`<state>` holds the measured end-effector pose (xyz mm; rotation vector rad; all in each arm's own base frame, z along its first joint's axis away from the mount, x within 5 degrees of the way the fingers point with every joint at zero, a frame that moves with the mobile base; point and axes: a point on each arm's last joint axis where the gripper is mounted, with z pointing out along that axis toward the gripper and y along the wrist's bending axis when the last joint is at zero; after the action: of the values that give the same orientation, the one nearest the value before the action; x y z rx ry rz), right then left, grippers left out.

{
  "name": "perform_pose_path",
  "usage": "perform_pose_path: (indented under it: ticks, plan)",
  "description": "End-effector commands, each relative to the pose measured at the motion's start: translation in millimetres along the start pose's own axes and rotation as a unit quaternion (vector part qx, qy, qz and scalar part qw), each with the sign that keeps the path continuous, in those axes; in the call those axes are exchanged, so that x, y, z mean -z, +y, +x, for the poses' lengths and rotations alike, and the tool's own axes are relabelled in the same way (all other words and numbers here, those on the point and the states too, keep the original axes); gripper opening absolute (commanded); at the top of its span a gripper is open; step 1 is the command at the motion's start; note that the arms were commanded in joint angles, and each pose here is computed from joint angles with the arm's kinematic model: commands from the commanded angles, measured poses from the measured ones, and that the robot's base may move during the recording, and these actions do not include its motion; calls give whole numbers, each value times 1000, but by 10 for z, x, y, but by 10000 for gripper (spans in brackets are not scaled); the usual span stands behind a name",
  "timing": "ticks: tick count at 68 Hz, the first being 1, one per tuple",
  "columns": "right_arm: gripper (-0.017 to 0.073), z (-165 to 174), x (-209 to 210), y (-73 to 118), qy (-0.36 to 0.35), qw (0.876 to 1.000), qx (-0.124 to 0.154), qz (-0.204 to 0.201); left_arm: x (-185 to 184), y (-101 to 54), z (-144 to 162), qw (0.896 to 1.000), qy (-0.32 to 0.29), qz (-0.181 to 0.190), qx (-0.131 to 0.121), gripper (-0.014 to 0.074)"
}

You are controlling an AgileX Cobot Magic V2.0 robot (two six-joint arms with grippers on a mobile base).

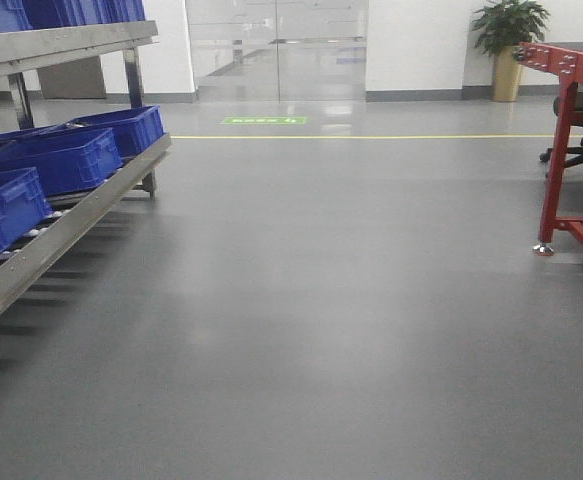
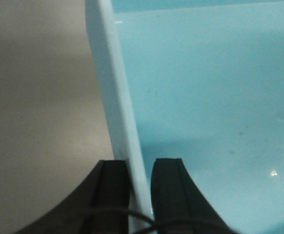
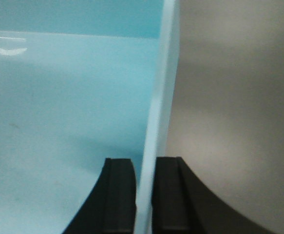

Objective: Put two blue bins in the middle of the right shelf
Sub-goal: 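Drive across the floor carrying the teal bin in both grippers, then turn the base toward the shelf of blue bins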

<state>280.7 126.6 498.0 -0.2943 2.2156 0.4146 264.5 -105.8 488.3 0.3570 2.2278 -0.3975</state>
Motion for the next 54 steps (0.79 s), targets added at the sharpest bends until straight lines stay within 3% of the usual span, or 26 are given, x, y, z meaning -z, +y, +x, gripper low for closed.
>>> perform_pose_path:
  ticks: [1, 54]
  plan:
    - [-151, -69, 91, 19, -38, 999, 8, -9, 87, -38, -42, 1000, -25, 15, -5, -111]
    - [-151, -69, 91, 19, -38, 999, 8, -9, 87, -38, -42, 1000, -25, 15, -5, -111]
